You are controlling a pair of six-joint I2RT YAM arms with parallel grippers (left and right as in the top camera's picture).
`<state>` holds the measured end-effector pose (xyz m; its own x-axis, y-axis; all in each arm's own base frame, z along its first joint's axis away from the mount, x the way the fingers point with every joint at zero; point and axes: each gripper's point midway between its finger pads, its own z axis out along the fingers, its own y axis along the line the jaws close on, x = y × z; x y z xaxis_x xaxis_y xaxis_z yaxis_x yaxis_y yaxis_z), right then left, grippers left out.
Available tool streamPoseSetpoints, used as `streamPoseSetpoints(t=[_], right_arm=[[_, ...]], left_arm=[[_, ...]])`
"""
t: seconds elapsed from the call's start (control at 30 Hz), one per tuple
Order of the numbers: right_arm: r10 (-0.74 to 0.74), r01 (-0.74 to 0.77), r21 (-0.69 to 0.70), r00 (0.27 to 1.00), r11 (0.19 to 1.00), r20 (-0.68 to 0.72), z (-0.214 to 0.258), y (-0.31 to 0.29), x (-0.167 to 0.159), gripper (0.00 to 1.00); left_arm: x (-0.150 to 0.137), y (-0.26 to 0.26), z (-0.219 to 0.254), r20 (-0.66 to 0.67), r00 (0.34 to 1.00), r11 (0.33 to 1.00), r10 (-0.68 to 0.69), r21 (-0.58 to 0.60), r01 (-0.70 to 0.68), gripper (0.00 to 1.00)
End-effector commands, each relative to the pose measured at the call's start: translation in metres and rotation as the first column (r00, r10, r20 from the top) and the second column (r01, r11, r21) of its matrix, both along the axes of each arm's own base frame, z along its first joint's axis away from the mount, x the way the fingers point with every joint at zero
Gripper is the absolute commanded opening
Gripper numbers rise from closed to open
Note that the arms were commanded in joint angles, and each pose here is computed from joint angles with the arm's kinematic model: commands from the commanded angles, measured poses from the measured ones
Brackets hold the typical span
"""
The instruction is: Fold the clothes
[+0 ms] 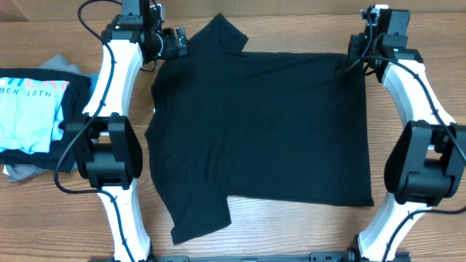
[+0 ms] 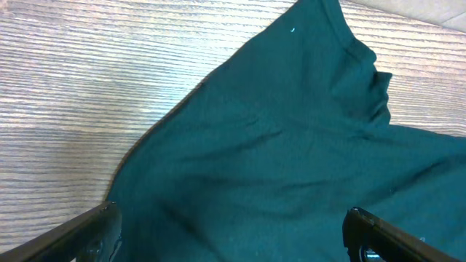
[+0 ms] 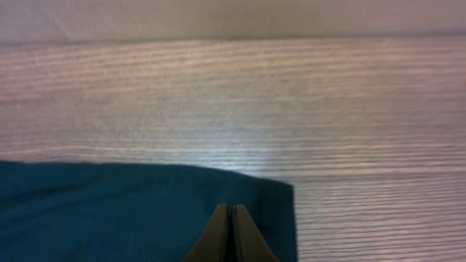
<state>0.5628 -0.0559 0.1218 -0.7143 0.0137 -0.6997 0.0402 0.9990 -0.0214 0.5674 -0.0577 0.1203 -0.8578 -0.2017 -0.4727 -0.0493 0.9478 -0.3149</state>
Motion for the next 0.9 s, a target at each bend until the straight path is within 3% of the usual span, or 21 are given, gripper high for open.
streamPoseSetpoints(t=[0.0,0.3,0.63,0.77,0.87], right_arm=[[0.024,-0.021,0.038,0.996,0.999,-0.086,-0.054,0.007,0.002,0.04],[-0.021,0.021,-0.007,0.992,1.000,-0.124,-0.110,-0.006,0.009,0.04],[-0.268,0.262,-0.266,0.963,0.928,0.015,-0.080,-0.067,0.020,0.10],[-0.294,0.290,-0.253,0.956,0.923,0.023,-0.066,-0.068,0.018,0.10],[-0.351,0.358,-0.183,0.934,0.916,0.069,-0.027,-0.068,0.015,0.10]], left_arm=[[0.002,0.000,0.019,0.033,0.999,1.000,0.008,-0.018,-0.007,1.00],[0.002,0.000,0.019,0.033,0.999,1.000,0.008,-0.018,-0.007,1.00],[0.002,0.000,0.019,0.033,0.999,1.000,0.008,-0.018,-0.007,1.00],[0.002,0.000,0.019,0.033,0.999,1.000,0.008,-0.018,-0.007,1.00],[0.002,-0.001,0.019,0.033,0.999,1.000,0.007,-0.018,-0.007,1.00]])
